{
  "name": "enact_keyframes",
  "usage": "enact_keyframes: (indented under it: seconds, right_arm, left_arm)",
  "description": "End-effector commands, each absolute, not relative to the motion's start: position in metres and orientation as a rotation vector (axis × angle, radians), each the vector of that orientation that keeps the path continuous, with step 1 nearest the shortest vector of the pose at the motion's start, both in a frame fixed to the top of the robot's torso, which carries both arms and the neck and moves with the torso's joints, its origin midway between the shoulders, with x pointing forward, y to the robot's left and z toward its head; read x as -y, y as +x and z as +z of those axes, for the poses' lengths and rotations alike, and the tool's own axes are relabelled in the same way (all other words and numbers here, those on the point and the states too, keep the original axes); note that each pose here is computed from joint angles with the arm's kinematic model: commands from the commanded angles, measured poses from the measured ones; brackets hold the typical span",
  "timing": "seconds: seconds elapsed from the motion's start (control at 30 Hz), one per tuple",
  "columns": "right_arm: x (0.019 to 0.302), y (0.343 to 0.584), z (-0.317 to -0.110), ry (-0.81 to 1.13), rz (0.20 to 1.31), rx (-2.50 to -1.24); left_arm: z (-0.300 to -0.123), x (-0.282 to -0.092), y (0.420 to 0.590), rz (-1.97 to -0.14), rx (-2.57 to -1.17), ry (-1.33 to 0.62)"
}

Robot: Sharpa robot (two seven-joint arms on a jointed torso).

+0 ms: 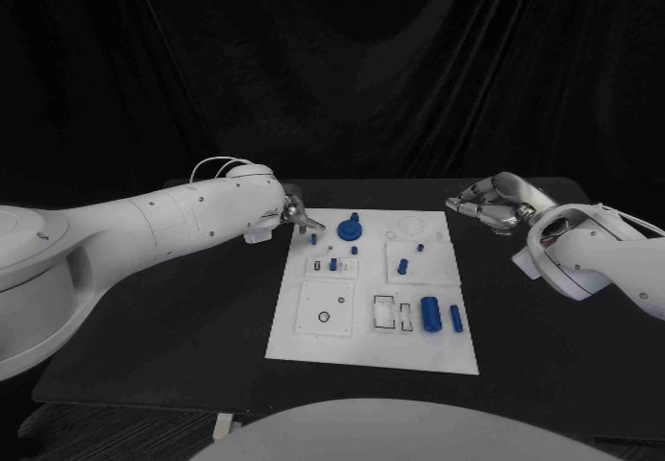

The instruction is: Assemble the parts on the task board

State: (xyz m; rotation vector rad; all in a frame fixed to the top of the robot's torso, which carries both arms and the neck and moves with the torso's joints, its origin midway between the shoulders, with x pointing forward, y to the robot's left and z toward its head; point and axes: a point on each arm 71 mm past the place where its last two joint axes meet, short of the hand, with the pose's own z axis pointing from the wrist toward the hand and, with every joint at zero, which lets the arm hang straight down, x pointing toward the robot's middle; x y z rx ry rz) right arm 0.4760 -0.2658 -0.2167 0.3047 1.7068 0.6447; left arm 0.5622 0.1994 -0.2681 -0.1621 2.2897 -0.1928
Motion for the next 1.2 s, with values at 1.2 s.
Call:
enact_keyframes:
  seconds: [1.2]
  right_arm:
    - [0.267, 0.475, -0.219, 0.314, 0.641, -1.721]
  left_arm:
    - [-0.284, -0.192, 0.563, -0.196, -2.349, -0.138]
